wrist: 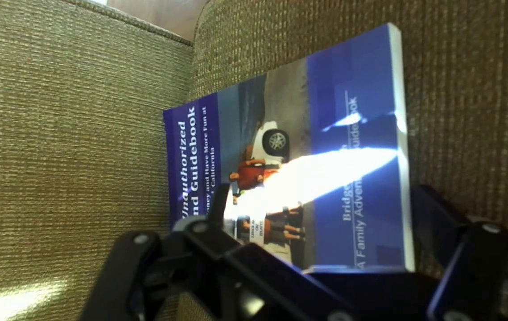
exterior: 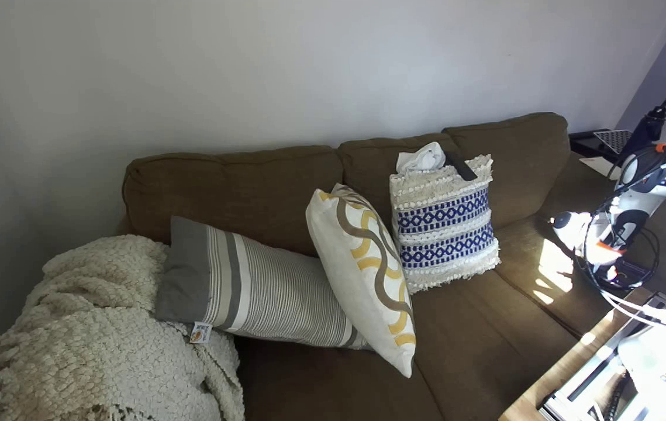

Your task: Put the book on the backrest

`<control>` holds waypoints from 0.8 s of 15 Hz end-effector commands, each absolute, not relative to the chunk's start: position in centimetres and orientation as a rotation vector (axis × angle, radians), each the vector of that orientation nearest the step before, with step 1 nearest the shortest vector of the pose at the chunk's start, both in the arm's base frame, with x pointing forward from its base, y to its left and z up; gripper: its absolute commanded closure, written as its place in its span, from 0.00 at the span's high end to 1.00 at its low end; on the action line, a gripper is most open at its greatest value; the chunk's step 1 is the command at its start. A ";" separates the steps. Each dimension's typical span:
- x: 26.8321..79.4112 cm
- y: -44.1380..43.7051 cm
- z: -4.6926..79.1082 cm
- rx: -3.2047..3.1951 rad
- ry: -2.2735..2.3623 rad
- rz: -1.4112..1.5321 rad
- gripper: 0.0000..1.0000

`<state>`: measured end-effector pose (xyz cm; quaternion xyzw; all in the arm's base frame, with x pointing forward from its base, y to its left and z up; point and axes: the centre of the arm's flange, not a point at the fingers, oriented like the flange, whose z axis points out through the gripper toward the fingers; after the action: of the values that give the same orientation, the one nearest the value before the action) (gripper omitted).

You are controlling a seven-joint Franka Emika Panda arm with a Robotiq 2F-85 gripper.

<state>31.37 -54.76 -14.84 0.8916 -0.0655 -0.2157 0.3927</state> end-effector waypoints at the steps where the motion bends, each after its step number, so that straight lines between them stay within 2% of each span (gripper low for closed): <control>1: 32.8 -57.6 -21.6 2.244 -0.143 -0.594 1.00; 10: 31.3 -58.0 -21.7 2.252 -0.261 -0.686 1.00; 11: 30.9 -58.2 -21.6 2.242 -0.295 -0.699 0.93; 12: 30.4 -58.6 -21.6 2.247 -0.338 -0.710 0.80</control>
<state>29.82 -54.06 -15.62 0.8792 -0.0983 -0.2624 0.3854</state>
